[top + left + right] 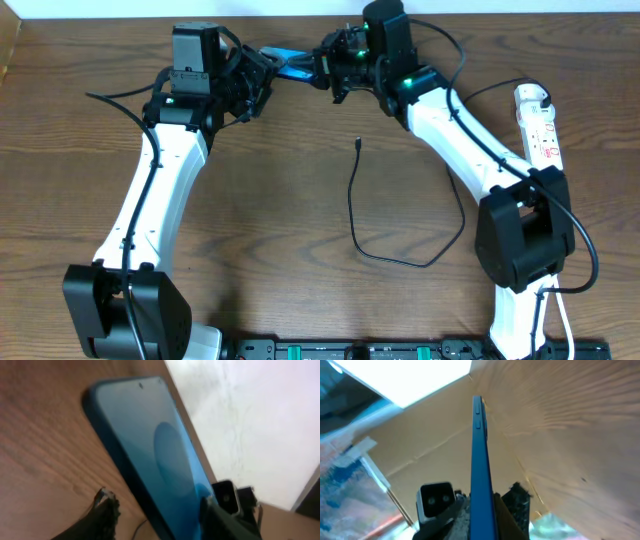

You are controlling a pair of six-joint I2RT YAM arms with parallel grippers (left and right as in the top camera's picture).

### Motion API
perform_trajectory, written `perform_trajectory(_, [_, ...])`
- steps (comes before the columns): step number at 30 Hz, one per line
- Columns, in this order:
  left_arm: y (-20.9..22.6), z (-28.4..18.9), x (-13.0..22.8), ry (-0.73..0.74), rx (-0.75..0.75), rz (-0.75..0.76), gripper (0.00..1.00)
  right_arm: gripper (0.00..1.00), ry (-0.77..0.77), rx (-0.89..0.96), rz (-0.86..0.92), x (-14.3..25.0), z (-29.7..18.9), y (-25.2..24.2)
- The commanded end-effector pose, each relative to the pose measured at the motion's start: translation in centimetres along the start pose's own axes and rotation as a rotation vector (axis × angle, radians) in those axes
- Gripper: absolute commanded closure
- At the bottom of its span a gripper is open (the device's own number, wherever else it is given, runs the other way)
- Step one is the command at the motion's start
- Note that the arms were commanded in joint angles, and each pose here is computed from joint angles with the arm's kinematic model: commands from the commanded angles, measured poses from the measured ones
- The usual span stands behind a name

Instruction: Plug charger to phone and switch on socket

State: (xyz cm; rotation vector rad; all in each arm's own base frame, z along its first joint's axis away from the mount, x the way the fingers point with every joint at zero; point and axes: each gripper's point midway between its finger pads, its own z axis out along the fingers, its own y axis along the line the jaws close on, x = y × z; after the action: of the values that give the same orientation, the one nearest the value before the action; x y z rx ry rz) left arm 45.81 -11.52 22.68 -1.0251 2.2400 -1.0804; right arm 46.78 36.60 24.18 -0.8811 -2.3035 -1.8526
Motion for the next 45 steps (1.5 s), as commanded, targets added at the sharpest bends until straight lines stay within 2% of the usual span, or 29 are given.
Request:
perform_trajectory(1, [-0.4,-0.7,-0.8,-0.047,0.004,-0.025,0.53,0.99,0.032,-0.037,0.027,1.3,0.2,1.5])
perform_trajectory(9, [0.3,-0.8,-2.4,-0.142,-0.018,-0.248,0.57,0.99,0.035,-0.042,0.023,1.4,0.3,1.6])
perform_trajectory(18, [0.6,-1.0,-3.3,-0.204,-0.013,-0.425,0.64,0.99,0.042,-0.04,0.037,1.7,0.4,1.6])
perform_trajectory(36, [-2.3,-1.2,-4.4,-0.217,0.111,-0.414,0.69,0.99,0.094,-0.055,0.012,3.2,0.8,2.0])
perform_trajectory(41, [-2.3,-1.2,-4.3,-0.217,0.11,-0.414,0.77,0.98,0.101,-0.063,0.003,3.4,0.8,2.3])
perform_trajectory(43, [-2.3,-1.2,-4.4,-0.218,0.111,-0.414,0.87,0.99,0.11,-0.068,-0.005,3.6,0.8,2.4])
perform_trajectory(45, [-2.3,-1.2,-4.4,-0.218,0.111,-0.414,0.9,0.99,0.124,-0.074,-0.007,3.8,0.7,2.6])
